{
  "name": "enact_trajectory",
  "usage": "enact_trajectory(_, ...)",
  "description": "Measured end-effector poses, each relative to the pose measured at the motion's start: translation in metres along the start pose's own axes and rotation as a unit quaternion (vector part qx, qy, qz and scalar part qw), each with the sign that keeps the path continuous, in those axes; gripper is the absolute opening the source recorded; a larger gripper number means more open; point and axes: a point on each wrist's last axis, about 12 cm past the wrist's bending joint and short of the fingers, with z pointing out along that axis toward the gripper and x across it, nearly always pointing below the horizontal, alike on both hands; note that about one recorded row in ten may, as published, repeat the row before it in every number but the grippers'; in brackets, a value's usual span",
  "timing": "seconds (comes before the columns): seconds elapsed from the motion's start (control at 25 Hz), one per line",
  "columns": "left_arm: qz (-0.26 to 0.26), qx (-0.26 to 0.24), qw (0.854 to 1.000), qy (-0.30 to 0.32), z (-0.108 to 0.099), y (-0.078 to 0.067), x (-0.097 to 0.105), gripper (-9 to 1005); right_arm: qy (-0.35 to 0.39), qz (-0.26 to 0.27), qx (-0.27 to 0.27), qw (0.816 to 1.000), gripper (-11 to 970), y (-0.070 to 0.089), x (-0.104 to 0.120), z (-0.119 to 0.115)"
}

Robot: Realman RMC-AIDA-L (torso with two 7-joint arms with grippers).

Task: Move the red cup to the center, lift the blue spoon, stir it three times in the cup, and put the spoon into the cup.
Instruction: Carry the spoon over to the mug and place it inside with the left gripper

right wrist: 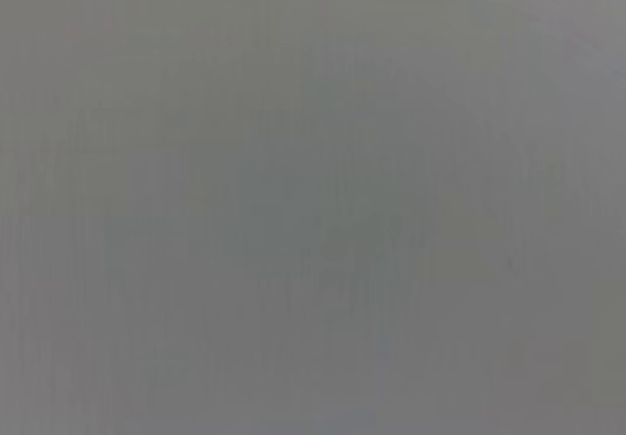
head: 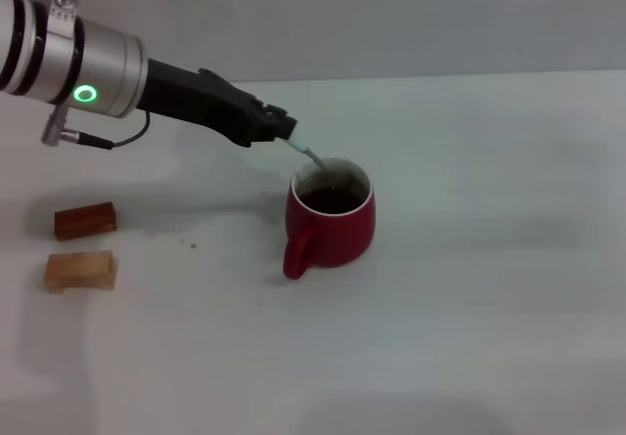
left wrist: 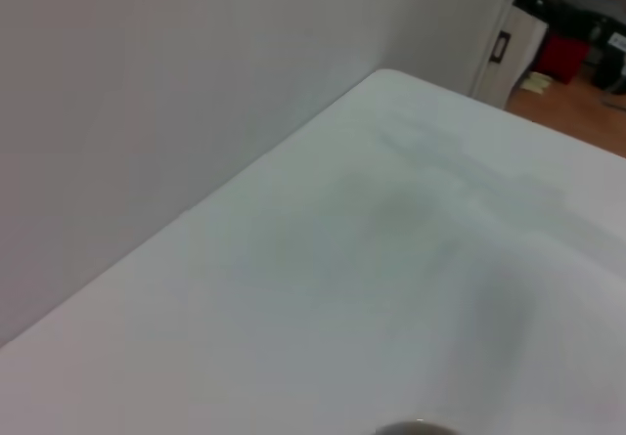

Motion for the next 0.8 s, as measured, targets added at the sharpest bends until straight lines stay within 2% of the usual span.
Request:
enact_trajectory(0.2,-0.011,-0.008,1.0,0.007,-0.01,0.005,0.009,154,-0.004,0.0,-0.003,1.0,491,0.002,-0.003,0.003)
enact_trajectory(0.36,-0.017,0.004,1.0,0.01,-0.014,0.004,0.014,157,-0.005,-0.001,-0.003,1.0,490,0.002,-0.004,0.005)
enact_trajectory(0.64,-0.015,0.023,0.999,0.024,-0.012,-0.002,0.017,163,-0.005,-0.002,-0.009,1.0,489,0.005,-0.004,0.005)
enact_trajectory(0.8,-0.004,0.019,1.0,0.012,-0.008,-0.002,0.012,166,-0.004,-0.002,-0.01,1.0,488,0.006,-0.004,0.005)
